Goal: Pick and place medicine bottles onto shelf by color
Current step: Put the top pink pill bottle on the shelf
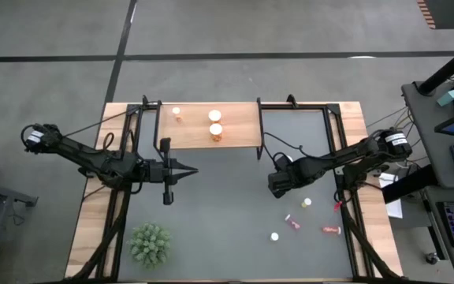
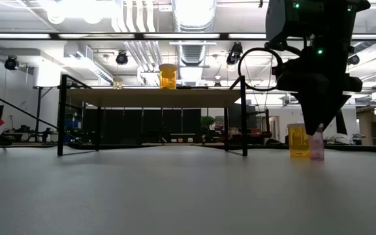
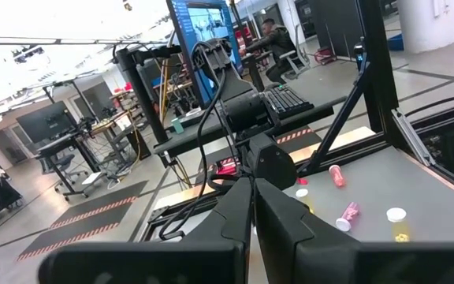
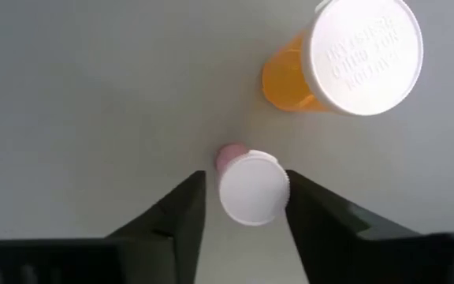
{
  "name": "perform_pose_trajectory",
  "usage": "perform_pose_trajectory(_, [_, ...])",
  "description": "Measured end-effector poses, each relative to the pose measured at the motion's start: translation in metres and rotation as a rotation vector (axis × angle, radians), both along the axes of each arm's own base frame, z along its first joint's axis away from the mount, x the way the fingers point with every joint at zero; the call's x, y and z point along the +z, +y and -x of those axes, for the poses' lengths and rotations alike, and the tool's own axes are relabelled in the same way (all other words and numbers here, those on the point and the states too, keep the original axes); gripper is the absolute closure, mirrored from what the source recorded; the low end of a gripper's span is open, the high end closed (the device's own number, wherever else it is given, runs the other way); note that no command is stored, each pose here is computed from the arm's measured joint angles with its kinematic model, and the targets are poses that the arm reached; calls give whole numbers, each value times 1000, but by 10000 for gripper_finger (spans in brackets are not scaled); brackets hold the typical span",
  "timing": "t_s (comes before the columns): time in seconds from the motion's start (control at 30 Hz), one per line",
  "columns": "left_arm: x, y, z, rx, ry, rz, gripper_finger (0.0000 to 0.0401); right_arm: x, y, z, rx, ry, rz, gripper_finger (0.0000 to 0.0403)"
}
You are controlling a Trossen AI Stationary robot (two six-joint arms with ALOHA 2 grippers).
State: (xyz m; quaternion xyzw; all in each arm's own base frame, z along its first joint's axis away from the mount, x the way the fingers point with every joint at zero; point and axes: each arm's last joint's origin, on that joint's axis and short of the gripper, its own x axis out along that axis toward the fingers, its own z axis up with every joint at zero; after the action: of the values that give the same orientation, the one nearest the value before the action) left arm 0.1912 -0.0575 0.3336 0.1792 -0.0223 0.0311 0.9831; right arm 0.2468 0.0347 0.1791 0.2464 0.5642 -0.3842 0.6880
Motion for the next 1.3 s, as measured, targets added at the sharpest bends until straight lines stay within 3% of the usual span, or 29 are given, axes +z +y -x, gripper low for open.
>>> perform_pose_trajectory(0.2, [0,0,0,0,0,0,400,0,0,0,0,-2,0,293])
perform_pose_trajectory(0.47, [0,0,0,0,0,0,400,6,0,0,36,0,-14,282])
perform_pose_trajectory(0.63, [0,0,0,0,-1,0,400,41,4,-11,148,-106,-87,288])
perform_pose_trajectory(0.8, [0,0,0,0,-1,0,400,94,10,-29,296,-256,-183,289])
perform_pose_trajectory(1.07, [0,0,0,-1,1,0,400,166,-10,-67,526,-371,-74,290])
perform_pose_trajectory(1.3, [0,0,0,-1,1,0,400,182,-57,-98,639,-288,25,291])
